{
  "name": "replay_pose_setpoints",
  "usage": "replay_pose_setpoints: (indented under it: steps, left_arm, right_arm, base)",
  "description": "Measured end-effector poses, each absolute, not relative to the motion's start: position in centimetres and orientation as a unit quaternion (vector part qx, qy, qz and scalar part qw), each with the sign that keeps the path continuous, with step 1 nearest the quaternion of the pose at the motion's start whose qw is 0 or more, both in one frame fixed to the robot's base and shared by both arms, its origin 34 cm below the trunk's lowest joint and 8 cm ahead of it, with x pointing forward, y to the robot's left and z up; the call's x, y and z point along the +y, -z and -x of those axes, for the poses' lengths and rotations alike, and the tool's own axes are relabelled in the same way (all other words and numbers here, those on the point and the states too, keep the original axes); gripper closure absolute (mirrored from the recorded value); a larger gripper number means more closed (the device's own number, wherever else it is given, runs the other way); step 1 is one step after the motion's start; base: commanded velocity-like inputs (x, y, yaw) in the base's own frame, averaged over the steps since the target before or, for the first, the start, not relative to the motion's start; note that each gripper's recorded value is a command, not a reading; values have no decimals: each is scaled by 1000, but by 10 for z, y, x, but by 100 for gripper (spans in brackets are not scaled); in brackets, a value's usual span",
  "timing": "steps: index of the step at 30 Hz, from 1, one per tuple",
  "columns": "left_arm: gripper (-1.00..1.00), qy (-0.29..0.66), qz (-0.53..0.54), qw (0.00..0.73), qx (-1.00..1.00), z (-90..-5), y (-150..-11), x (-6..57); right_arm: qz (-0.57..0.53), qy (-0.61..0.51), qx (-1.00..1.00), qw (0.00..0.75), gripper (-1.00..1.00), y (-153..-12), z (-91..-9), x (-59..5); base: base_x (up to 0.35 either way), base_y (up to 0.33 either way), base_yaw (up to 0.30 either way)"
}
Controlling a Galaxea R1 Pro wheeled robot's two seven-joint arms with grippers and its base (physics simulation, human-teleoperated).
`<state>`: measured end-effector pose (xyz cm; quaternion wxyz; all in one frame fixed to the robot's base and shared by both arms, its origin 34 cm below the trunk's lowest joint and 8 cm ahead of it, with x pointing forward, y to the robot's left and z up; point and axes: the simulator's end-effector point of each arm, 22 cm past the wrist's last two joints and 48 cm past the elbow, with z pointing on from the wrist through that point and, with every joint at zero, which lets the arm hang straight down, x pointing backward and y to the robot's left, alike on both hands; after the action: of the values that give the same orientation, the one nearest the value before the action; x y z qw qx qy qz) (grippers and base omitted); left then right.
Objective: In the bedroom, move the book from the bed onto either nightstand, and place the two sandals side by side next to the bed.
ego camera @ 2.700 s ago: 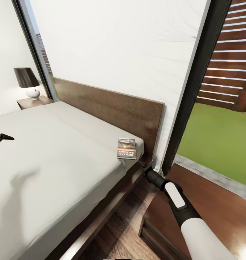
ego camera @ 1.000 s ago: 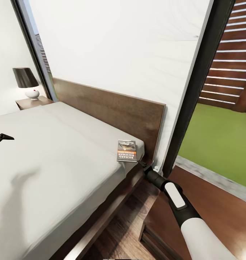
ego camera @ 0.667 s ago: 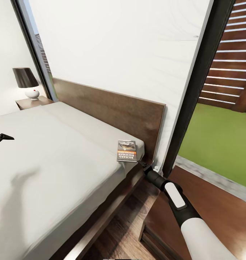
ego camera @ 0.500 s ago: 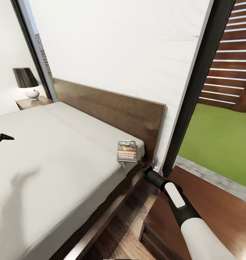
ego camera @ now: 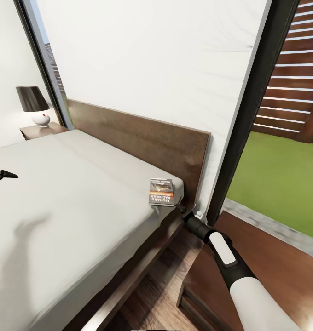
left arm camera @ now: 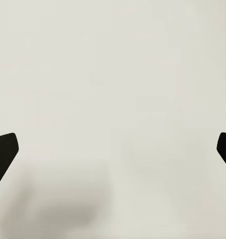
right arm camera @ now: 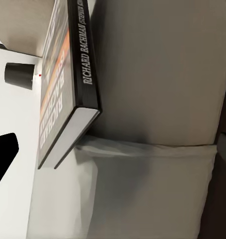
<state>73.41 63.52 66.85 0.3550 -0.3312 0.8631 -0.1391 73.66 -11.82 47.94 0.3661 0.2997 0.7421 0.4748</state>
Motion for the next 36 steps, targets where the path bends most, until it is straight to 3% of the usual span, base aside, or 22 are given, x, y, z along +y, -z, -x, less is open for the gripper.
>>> replay_pose_setpoints:
  steps: [36]
  left_arm:
    - [-100, 139, 331, 355, 863, -734, -668, 636]
  right_arm:
    - [-299, -475, 742, 366, -100, -480, -737, -118]
  base:
    - [14, 0, 0]
